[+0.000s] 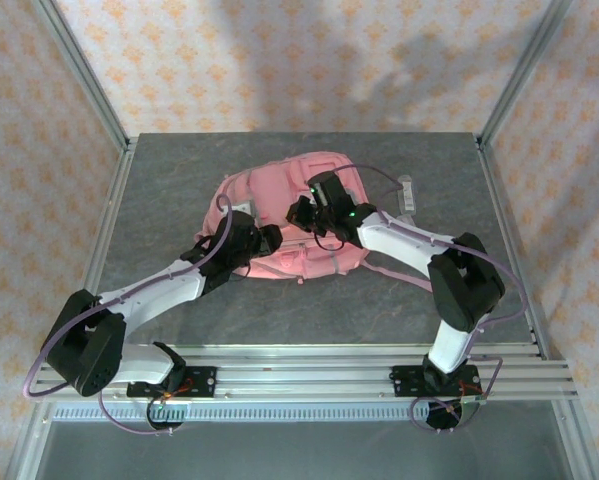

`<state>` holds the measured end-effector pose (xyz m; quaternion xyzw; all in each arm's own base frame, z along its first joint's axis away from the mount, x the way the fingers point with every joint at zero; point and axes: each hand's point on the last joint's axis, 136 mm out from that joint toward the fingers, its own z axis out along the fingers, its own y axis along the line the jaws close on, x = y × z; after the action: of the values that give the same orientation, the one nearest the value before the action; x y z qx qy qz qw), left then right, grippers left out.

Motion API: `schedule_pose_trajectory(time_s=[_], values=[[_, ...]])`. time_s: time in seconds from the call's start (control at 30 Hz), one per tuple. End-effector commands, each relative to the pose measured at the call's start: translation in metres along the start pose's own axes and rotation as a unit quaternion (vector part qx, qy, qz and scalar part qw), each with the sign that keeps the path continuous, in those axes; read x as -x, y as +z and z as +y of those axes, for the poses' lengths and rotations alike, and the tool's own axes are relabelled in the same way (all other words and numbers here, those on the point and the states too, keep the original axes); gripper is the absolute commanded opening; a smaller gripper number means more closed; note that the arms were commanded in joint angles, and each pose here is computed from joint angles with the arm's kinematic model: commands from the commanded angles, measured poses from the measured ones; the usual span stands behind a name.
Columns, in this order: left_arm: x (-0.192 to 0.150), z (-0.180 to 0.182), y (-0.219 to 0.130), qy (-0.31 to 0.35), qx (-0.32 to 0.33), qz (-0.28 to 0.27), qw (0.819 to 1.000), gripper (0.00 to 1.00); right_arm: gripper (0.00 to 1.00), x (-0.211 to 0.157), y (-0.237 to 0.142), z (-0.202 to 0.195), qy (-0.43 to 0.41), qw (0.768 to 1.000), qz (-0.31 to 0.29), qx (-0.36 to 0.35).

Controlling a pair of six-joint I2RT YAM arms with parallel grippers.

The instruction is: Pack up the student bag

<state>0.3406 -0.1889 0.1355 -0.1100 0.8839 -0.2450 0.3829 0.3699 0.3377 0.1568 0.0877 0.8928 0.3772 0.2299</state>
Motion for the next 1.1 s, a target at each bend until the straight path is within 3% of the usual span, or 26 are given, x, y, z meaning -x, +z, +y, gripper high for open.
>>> schedule_pose_trajectory(time_s=[0.0,0.2,0.27,0.33,0.53,0.87,1.07], values=[[-0.005,0.005,0.002,0.006,0.016,0.011,1.0,0.53,0.0,0.018,-0.029,0.048,-0.019,0.996,-0.03,0.076],[-0.008,0.011,0.013,0.028,0.078,-0.017,0.996,0.36,0.0,0.017,-0.027,0.052,-0.02,0.996,-0.028,0.08],[-0.01,0.017,0.02,0.025,0.094,-0.02,0.995,0.12,0.0,0.017,-0.027,0.052,-0.02,0.996,-0.028,0.08],[-0.014,0.019,0.024,0.024,0.099,-0.015,0.995,0.0,0.0,0.017,-0.027,0.05,-0.02,0.997,-0.03,0.075],[-0.018,0.035,0.013,0.035,0.119,-0.004,0.992,0.0,0.0,0.028,-0.026,0.028,-0.012,0.998,-0.046,0.047],[-0.018,0.097,-0.026,0.017,0.177,-0.001,0.984,0.0,0.0,0.044,-0.018,-0.001,0.003,0.998,-0.061,0.017],[-0.018,0.092,-0.025,0.029,0.165,0.011,0.986,0.0,0.0,0.049,-0.013,-0.003,-0.006,0.998,-0.065,0.01]])
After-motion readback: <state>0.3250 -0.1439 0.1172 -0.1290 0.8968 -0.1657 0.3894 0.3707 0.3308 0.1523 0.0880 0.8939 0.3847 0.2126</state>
